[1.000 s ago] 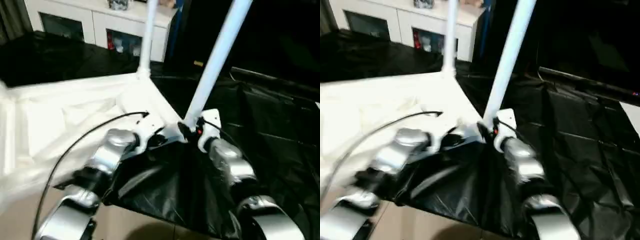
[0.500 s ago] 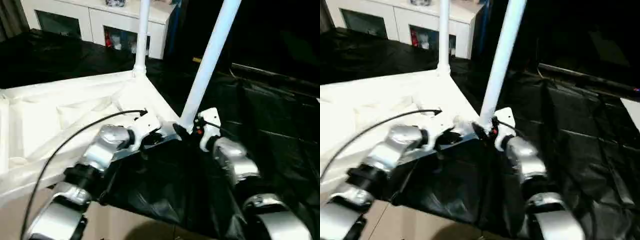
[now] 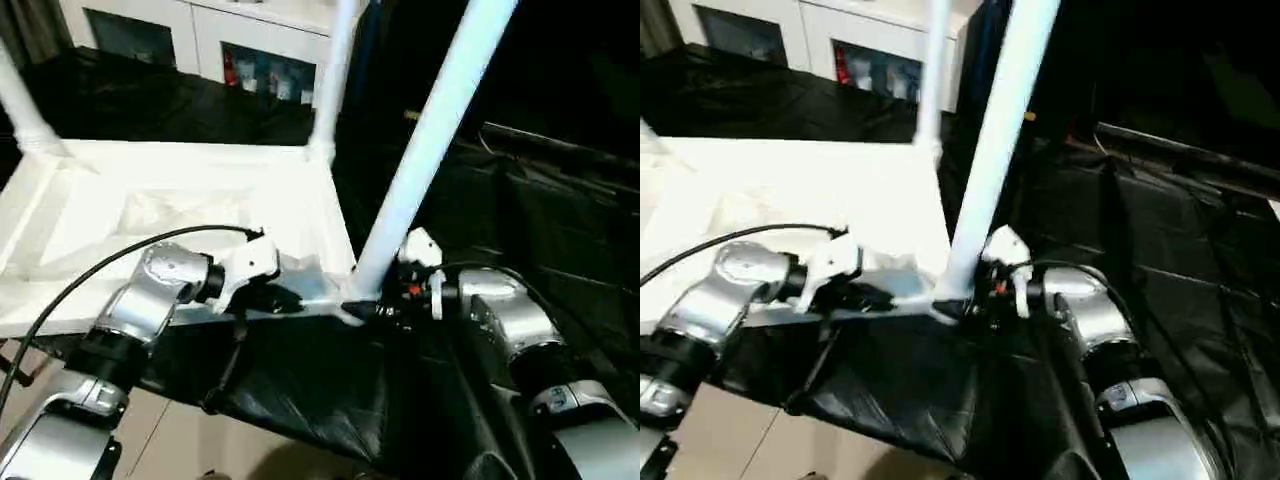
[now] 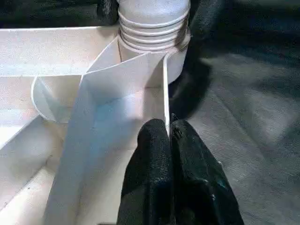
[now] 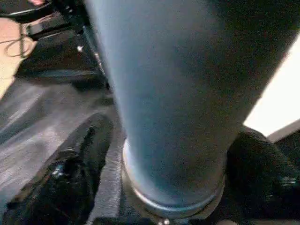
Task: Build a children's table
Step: Rotate leg to tighten
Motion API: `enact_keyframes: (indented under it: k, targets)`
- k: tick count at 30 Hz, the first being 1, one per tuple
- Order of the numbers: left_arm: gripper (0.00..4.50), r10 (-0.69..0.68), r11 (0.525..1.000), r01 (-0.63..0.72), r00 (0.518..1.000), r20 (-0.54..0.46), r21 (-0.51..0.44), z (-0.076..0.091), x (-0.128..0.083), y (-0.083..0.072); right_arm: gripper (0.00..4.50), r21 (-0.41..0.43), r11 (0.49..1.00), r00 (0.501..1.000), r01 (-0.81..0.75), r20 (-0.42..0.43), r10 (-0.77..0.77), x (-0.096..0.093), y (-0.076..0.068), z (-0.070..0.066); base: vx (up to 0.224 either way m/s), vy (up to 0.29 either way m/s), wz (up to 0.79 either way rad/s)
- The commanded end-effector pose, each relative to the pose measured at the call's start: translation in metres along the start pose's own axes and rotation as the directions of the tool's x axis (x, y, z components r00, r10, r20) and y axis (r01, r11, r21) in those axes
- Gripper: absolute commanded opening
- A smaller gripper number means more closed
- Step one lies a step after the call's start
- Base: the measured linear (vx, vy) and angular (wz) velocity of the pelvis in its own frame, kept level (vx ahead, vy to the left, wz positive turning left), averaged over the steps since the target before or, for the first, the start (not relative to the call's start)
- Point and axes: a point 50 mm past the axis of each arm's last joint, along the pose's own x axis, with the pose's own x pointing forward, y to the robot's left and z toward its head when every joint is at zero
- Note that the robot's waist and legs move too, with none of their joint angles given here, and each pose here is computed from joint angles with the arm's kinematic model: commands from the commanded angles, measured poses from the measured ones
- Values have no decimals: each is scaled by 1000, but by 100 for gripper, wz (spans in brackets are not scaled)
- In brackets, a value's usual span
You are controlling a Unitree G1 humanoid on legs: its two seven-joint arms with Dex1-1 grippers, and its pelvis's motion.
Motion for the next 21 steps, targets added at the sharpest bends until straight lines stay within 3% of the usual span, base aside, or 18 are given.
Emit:
enact_keyframes:
  k: [1, 6, 11, 13, 14, 18, 19, 20, 21]
  targets:
    - [0, -69, 997, 69, 997, -21, 21, 0, 3, -5, 343, -16, 999, 999, -30, -12, 30, -1, 2, 2, 0, 0, 0]
    - [0, -63, 998, 63, 998, -27, 23, -1, 1, -3, 298, 4, 998, 998, -55, -13, 55, 5, 9, -3, 0, 0, 0]
    - [0, -22, 1000, 22, 999, -32, -8, -2, 4, 1, 273, 75, 995, 997, 65, 40, -68, 12, 9, -10, 0, 0, 0]
    - [0, 16, 999, -18, 999, -33, -39, -3, 13, 2, 272, 134, 951, 957, 277, 55, -286, 19, 2, -17, 0, 0, 0]
    - [0, 44, 998, -45, 998, -34, -52, -2, 18, 4, 270, 183, 899, 909, 398, 53, -414, 24, -1, -20, 0, 0, 0]
    - [0, 112, 990, -115, 993, -48, -80, 2, 37, 8, 269, 312, 786, 816, 534, 53, -576, 40, -3, -24, 0, 0, 0]
    - [0, 118, 989, -121, 992, -49, -82, 2, 38, 9, 269, 315, 782, 813, 538, 51, -580, 41, -3, -23, 0, 0, 0]
    - [0, 180, 978, -184, 982, -55, -99, 7, 53, 13, 269, 332, 743, 781, 581, 28, -624, 60, 1, -21, 0, 0, 0]
    - [0, 180, 978, -184, 982, -55, -99, 7, 53, 13, 269, 332, 743, 781, 581, 28, -624, 60, 1, -21, 0, 0, 0]
